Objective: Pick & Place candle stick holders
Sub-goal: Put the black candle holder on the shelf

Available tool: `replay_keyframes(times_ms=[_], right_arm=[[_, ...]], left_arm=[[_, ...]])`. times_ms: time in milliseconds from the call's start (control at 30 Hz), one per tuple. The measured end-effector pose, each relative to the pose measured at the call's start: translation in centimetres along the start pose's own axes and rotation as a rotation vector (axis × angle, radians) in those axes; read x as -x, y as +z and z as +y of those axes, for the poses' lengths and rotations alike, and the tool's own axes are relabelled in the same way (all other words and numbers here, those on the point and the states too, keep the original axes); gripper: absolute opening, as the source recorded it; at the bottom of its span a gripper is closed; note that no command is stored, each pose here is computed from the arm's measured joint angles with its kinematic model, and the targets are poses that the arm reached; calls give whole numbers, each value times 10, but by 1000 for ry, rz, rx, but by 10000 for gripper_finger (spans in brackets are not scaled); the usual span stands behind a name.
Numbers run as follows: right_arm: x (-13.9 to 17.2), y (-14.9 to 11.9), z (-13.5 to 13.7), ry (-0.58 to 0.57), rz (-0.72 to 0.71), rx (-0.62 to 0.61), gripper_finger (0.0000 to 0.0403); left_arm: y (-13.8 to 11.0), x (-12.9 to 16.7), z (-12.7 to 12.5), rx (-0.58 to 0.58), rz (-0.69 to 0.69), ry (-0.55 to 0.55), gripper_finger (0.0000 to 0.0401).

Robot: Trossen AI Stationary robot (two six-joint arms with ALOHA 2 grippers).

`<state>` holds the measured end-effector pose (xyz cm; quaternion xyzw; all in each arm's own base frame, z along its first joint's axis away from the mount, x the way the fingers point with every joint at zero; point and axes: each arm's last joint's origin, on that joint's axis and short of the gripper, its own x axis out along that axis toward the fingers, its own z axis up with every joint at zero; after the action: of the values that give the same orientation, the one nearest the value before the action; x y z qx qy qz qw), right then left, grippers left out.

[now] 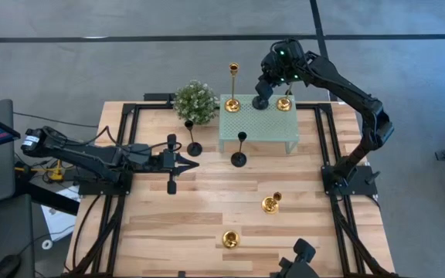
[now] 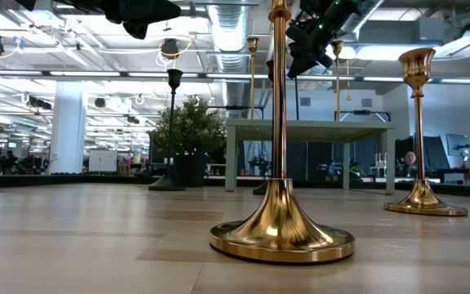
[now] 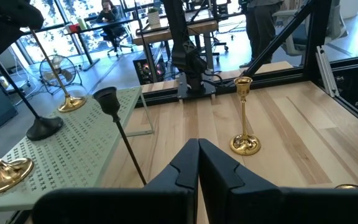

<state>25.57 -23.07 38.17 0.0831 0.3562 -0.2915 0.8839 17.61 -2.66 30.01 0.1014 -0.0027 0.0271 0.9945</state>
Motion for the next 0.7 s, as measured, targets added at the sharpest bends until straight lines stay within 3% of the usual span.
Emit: replay_keyframes(times_ms=[700], right_arm=[[0, 0, 0, 4, -1, -11, 0]], left_arm=[[0, 0, 0, 0, 0, 0, 10]])
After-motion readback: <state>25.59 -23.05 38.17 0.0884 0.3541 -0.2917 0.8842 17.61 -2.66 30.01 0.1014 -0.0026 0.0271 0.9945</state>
